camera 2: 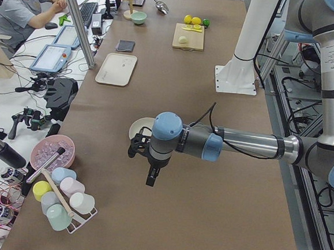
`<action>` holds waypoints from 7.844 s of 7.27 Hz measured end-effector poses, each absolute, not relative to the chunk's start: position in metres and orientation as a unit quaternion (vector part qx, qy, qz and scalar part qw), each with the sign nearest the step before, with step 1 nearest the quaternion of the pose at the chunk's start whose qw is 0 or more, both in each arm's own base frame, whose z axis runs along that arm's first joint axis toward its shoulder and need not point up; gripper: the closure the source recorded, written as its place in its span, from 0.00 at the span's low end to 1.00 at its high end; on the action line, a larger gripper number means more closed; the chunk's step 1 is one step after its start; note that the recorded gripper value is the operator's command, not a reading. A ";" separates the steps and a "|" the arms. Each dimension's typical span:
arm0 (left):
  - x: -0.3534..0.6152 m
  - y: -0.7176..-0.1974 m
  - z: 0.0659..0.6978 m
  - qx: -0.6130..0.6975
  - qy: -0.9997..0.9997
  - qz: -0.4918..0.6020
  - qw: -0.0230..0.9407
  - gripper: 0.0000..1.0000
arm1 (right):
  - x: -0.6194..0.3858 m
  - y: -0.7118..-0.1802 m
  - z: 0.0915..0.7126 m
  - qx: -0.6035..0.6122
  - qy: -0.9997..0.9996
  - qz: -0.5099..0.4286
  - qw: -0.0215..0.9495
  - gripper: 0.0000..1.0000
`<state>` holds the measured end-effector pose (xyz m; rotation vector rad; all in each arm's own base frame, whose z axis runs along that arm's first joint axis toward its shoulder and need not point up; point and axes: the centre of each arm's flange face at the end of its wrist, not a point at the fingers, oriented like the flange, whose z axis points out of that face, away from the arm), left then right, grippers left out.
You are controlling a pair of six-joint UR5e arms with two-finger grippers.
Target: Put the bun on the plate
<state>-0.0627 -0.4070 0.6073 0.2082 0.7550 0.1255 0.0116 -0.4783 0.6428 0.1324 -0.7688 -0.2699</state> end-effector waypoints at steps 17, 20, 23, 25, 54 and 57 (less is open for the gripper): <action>0.177 -0.513 0.592 0.036 0.441 -0.009 0.897 0.03 | 0.009 -0.455 0.656 0.103 -0.394 -0.145 0.902 0.00; 0.202 -0.522 0.604 0.037 0.438 0.000 0.898 0.14 | 0.006 -0.454 0.657 0.099 -0.407 -0.146 0.896 0.00; 0.223 -0.516 0.609 0.037 0.438 0.018 0.898 0.82 | 0.003 -0.453 0.659 0.094 -0.413 -0.145 0.894 0.00; 0.226 -0.515 0.610 0.038 0.438 0.021 0.898 1.00 | 0.004 -0.453 0.659 0.093 -0.413 -0.144 0.895 0.00; 0.540 -0.436 0.260 0.020 0.532 -0.137 0.835 0.04 | -0.375 -0.421 0.395 0.017 -0.442 -0.124 0.888 0.94; 0.471 -0.472 0.305 0.022 0.521 -0.133 0.843 0.04 | -0.457 -0.449 0.251 0.006 -0.455 -0.077 0.887 0.89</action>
